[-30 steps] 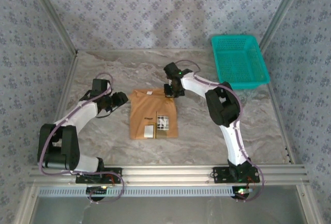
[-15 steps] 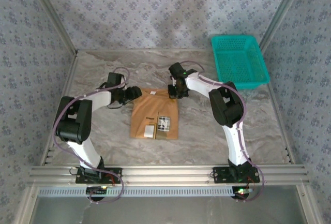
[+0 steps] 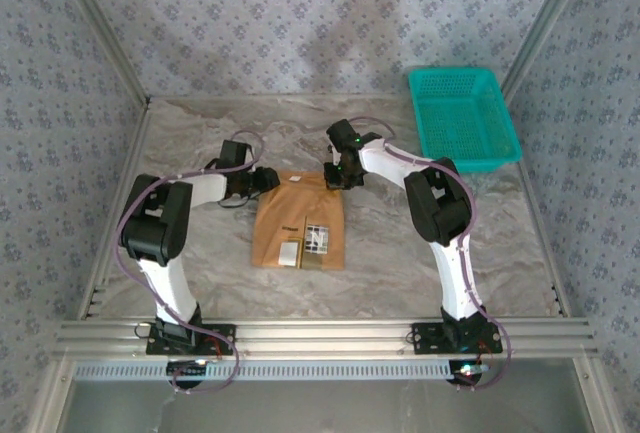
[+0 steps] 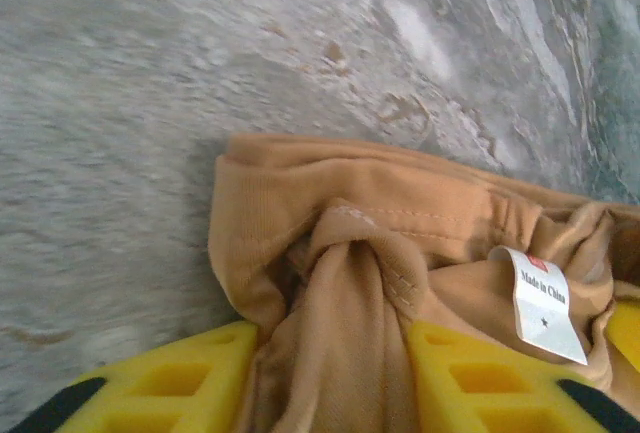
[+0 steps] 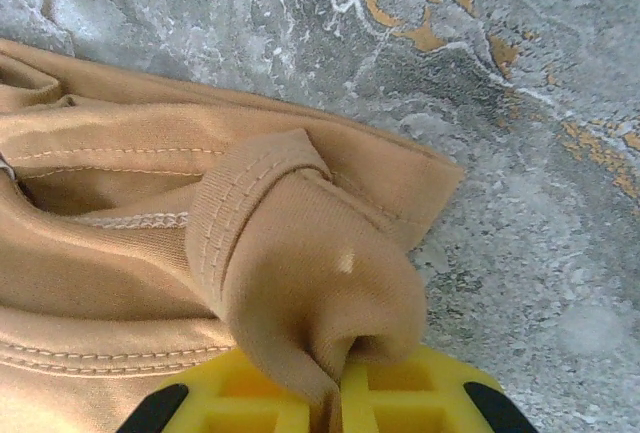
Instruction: Fold the inside-out t-shirt
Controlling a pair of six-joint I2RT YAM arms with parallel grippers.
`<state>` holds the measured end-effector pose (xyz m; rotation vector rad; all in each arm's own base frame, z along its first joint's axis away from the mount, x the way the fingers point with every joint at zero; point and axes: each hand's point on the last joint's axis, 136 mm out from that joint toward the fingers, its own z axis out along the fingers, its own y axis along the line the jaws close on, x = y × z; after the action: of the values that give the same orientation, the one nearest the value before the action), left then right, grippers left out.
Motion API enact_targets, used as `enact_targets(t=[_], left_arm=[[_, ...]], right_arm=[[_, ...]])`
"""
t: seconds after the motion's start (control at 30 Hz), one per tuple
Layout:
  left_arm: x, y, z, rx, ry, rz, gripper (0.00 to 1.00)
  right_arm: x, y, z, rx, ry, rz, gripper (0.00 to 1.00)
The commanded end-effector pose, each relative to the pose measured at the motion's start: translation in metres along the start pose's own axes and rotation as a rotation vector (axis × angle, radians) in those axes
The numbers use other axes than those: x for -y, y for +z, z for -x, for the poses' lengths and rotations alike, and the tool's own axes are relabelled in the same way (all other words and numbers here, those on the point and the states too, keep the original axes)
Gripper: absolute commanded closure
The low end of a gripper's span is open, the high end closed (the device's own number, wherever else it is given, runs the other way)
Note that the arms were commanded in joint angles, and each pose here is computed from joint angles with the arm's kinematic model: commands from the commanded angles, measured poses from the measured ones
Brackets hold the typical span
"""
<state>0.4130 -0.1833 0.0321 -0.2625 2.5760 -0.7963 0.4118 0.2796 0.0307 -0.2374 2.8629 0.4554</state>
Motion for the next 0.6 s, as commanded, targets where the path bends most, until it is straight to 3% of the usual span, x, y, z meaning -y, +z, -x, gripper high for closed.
enact_targets(t=[0.0, 0.17, 0.57], left_arm=[[0.015, 0.020, -0.023, -0.084, 0.044, -0.007, 0.71], [0.000, 0.016, -0.022, -0.096, 0.059, 0.095, 1.00], [0.054, -0.055, 0.026, 0.038, 0.083, -0.001, 1.00]], right_arm=[[0.000, 0.004, 0.000, -0.022, 0.003, 0.021, 0.90], [0.005, 0.003, 0.001, -0.016, 0.011, 0.025, 0.91], [-0.011, -0.047, 0.027, 0.118, 0.011, 0.090, 0.97]])
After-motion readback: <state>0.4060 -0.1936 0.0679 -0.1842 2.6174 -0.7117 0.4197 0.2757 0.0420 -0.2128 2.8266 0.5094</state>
